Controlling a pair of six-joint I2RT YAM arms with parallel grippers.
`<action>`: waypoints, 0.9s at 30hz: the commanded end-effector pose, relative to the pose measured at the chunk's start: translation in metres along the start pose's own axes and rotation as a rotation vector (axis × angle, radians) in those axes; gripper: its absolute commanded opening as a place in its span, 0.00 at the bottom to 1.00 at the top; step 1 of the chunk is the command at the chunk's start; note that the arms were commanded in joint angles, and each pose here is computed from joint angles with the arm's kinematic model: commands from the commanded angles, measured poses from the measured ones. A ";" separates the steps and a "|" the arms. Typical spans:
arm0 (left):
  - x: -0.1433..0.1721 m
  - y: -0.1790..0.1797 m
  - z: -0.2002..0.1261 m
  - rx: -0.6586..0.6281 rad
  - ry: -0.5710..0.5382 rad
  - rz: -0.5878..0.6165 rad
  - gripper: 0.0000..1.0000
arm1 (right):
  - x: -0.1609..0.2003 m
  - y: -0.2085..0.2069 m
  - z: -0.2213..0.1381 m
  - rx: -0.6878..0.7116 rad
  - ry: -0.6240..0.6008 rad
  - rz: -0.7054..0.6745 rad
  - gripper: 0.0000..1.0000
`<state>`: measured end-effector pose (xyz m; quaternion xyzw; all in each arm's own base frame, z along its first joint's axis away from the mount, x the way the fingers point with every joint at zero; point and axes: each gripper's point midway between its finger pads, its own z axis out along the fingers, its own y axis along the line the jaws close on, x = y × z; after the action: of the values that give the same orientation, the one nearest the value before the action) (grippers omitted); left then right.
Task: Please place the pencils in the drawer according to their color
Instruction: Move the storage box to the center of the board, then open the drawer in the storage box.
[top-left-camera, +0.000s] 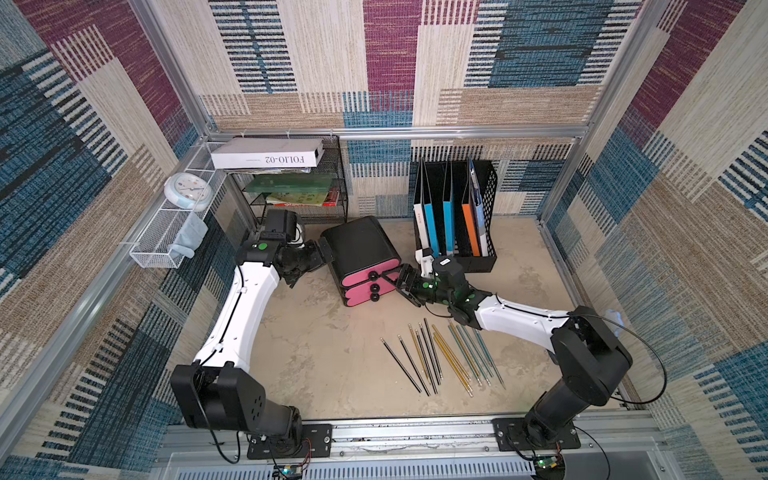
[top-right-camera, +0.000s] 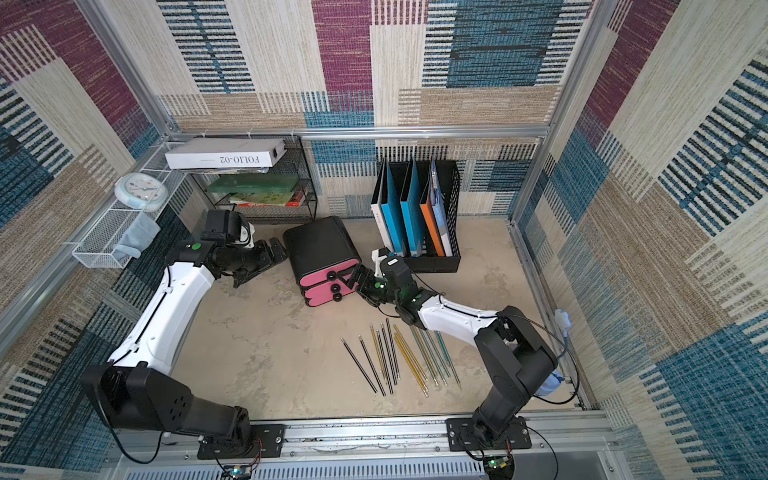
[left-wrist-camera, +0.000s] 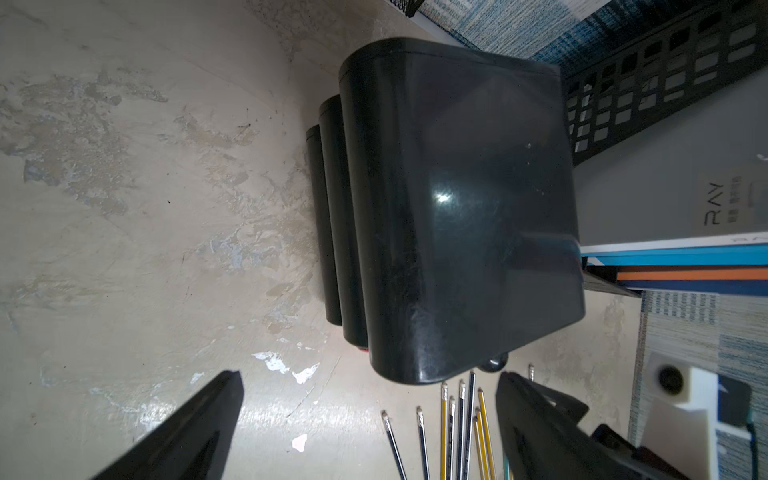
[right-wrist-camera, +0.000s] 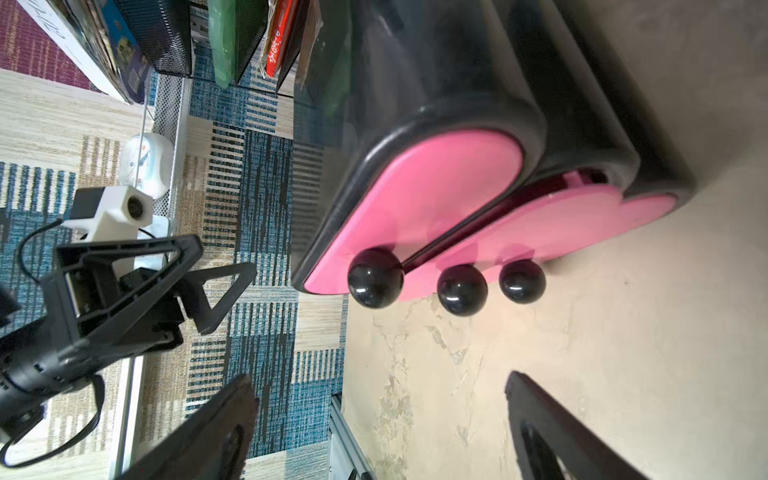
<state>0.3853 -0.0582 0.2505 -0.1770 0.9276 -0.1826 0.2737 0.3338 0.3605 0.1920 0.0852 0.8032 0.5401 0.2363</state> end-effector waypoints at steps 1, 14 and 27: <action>-0.007 -0.004 0.005 0.004 0.004 0.008 0.99 | -0.004 0.023 -0.004 -0.108 -0.021 0.014 0.96; -0.021 -0.013 0.045 0.024 0.078 -0.007 0.99 | 0.001 0.024 0.011 -0.180 0.021 0.060 0.88; -0.014 -0.004 0.073 0.009 0.142 -0.032 0.99 | 0.003 0.013 0.030 -0.173 0.046 0.075 0.77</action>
<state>0.4396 -0.0721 0.2047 -0.1792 0.9401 -0.1990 0.2109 0.3418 0.3861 0.1822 0.0938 0.7692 0.6007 0.1966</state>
